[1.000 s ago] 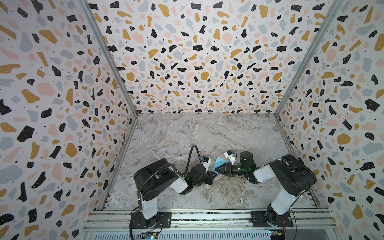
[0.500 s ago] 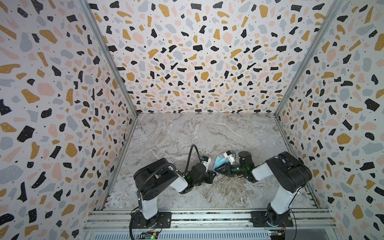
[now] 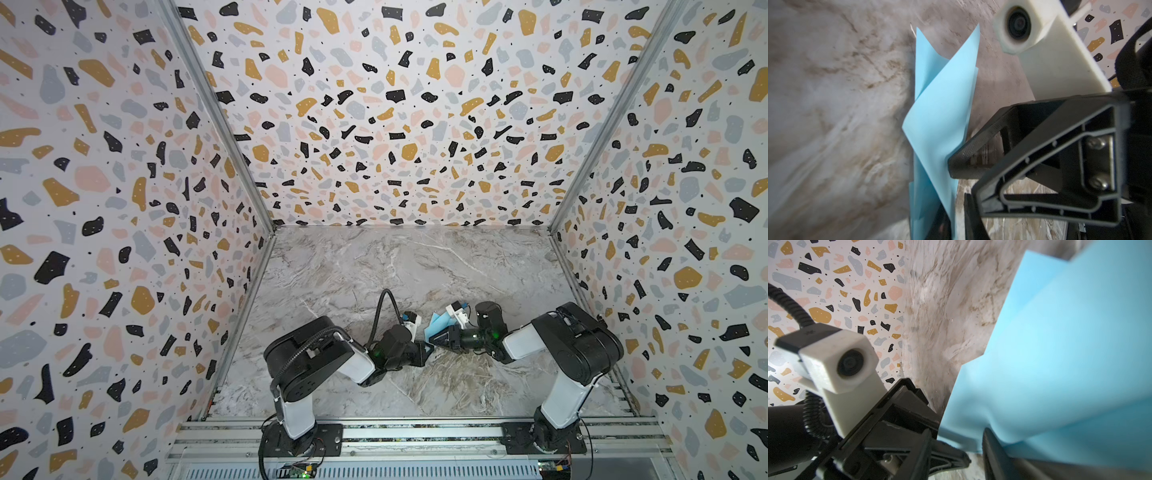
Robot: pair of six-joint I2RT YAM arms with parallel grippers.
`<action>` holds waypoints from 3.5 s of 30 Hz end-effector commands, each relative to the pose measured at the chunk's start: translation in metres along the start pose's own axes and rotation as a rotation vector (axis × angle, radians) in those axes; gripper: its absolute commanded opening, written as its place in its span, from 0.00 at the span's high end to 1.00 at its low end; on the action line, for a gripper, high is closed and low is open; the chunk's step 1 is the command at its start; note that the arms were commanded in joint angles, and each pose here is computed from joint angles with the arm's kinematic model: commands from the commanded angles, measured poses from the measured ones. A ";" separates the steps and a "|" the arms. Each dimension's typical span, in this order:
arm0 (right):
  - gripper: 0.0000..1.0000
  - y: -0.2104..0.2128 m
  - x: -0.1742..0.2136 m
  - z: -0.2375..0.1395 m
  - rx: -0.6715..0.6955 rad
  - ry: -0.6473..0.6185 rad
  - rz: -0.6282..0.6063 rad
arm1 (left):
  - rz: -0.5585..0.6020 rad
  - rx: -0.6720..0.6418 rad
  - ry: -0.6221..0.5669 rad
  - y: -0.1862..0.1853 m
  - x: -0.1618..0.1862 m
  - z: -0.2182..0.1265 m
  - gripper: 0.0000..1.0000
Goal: Fold a paper plane with a square sheet of paper (pick it up from the middle)
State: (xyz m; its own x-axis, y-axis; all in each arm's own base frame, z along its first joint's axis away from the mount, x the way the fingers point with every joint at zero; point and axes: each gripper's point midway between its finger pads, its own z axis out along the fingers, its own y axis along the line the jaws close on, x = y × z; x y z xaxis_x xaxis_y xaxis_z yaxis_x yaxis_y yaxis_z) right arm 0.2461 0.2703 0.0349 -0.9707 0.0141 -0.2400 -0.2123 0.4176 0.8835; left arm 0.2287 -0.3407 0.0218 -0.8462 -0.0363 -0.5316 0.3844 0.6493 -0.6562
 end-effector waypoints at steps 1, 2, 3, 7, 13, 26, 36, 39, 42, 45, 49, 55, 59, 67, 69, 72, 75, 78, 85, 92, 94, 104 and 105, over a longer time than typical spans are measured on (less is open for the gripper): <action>0.57 -0.018 0.003 0.002 0.073 0.005 0.035 | -0.013 -0.063 0.075 0.015 0.017 -0.009 0.81; 0.57 -0.018 0.003 0.002 0.073 0.005 0.038 | -0.013 -0.064 0.077 0.014 0.017 -0.010 0.80; 0.57 -0.019 0.004 0.002 0.074 0.006 0.040 | -0.011 -0.066 0.078 0.014 0.016 -0.012 0.80; 0.57 -0.019 0.002 0.001 0.074 0.001 0.044 | -0.011 -0.080 0.088 0.017 0.019 -0.017 0.82; 0.57 -0.008 -0.001 0.001 0.034 0.001 0.029 | -0.014 -0.107 0.118 0.023 0.026 -0.015 0.89; 0.57 0.032 0.000 -0.002 -0.045 0.006 -0.108 | -0.017 -0.186 0.196 0.039 0.039 -0.010 0.94; 0.59 0.017 0.009 0.005 -0.017 0.020 -0.065 | -0.027 -0.209 0.204 0.043 0.041 -0.010 0.96; 0.60 0.013 0.011 0.006 -0.012 0.026 -0.053 | -0.031 -0.214 0.208 0.044 0.042 -0.010 0.96; 0.61 0.007 0.013 0.006 0.007 0.024 -0.038 | -0.036 -0.216 0.210 0.045 0.042 -0.010 0.96; 0.61 -0.002 0.014 0.006 0.039 0.020 -0.022 | -0.038 -0.218 0.212 0.045 0.043 -0.010 0.96; 0.61 -0.012 0.014 0.001 0.069 0.002 0.006 | -0.041 -0.222 0.212 0.045 0.043 -0.012 0.92; 0.61 -0.022 0.015 -0.002 0.109 -0.005 0.025 | -0.044 -0.214 0.215 0.041 0.042 -0.018 0.87; 0.61 -0.027 0.015 -0.002 0.130 -0.009 0.035 | -0.045 -0.225 0.216 0.041 0.043 -0.024 0.86; 0.61 -0.030 0.015 -0.003 0.144 -0.011 0.039 | -0.048 -0.231 0.216 0.041 0.044 -0.033 0.88; 0.61 -0.031 0.016 -0.003 0.148 -0.010 0.042 | -0.049 -0.232 0.218 0.042 0.045 -0.034 0.89; 0.61 -0.033 0.016 -0.003 0.154 -0.009 0.046 | -0.048 -0.238 0.224 0.043 0.047 -0.035 0.89; 0.61 -0.033 0.016 -0.003 0.156 -0.010 0.048 | -0.051 -0.235 0.240 0.044 0.051 -0.037 0.89; 0.61 -0.034 0.017 -0.003 0.160 -0.009 0.052 | -0.046 -0.235 0.251 0.043 0.052 -0.038 0.89; 0.62 -0.035 0.015 -0.003 0.166 -0.008 0.056 | 0.012 -0.252 0.266 0.035 0.043 -0.046 0.86; 0.63 -0.036 0.014 -0.004 0.185 -0.012 0.061 | 0.171 -0.268 0.148 0.000 -0.007 -0.052 0.84; 0.65 -0.037 0.014 -0.005 0.194 -0.009 0.064 | 0.212 -0.264 0.119 -0.011 -0.017 -0.051 0.86; 0.74 -0.043 0.016 -0.004 0.230 0.012 0.095 | 0.248 -0.257 0.165 -0.018 -0.014 -0.026 0.96; 0.75 -0.044 0.017 -0.004 0.235 0.015 0.100 | 0.247 -0.263 0.173 -0.017 -0.012 -0.024 0.97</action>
State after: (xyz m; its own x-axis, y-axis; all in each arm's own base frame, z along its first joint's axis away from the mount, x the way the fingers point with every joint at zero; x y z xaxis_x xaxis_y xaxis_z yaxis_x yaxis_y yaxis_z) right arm 0.2400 0.2697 0.0257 -0.9760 0.0024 -0.2178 -0.1898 0.4810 0.8559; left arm 0.2236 -0.3322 0.0601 -0.8015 0.2239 -0.5545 0.4841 0.7873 -0.3818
